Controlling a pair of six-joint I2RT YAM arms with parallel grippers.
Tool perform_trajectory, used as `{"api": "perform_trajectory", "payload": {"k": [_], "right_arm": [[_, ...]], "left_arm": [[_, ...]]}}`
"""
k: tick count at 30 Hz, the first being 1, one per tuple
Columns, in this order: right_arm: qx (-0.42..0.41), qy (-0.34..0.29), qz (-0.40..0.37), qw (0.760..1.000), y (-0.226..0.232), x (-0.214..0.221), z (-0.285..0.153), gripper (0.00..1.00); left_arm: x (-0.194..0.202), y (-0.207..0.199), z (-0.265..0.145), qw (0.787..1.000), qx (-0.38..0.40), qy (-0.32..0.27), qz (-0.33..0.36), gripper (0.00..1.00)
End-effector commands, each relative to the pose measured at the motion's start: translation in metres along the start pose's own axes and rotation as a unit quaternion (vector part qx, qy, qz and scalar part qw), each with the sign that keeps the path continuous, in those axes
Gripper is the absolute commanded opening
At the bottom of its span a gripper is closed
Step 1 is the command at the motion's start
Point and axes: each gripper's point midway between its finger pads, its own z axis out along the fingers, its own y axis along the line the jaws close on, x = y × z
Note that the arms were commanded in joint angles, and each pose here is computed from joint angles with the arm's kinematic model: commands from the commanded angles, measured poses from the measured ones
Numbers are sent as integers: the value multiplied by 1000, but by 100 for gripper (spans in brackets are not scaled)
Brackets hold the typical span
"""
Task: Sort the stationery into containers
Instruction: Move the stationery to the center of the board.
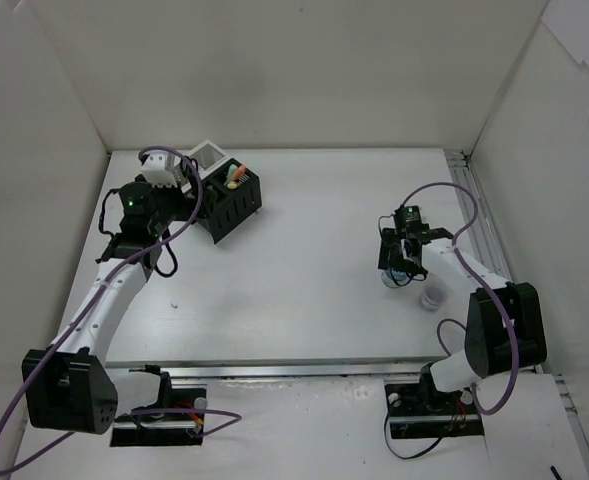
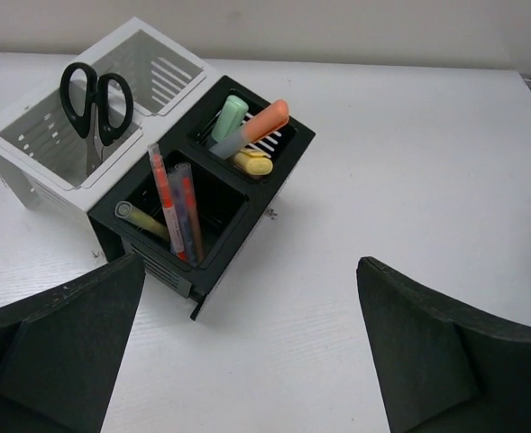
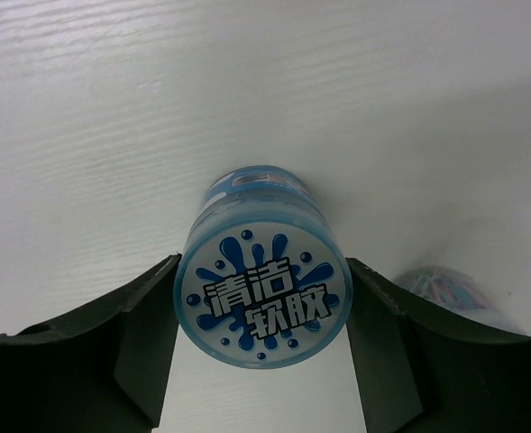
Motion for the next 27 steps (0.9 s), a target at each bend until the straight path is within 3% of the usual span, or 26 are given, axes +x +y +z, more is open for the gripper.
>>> {"api": "perform_trajectory", "payload": {"k": [1,9,13,15,18,23,24,27], "right_arm": [[-66,-52,-45,996,38,-28,-20,33],[-188,-38,-236,953,123,1,-24,29],[-192,-53,-268,943,148,-1,-25,29],[-219,-75,-300,926,169,-2,-30,29],[-232,-96,-325,912,189,-3,-34,41],[-217,-94,-329,914,192,1,-29,54],[-218,-99,-322,916,190,0,-34,63],[-221,-109,-312,918,187,-2,-44,75]], "left_arm": [[-28,-25,-18,998,38,-44,33,99],[16,-90,-17,979,179,25,98,99],[39,-109,-14,971,209,57,105,99],[48,-112,-12,970,211,65,104,99],[62,-114,-6,969,213,87,89,100],[83,-134,-7,956,255,121,83,100],[93,-139,-5,953,257,136,89,99],[97,-148,-4,947,268,146,100,99]]}}
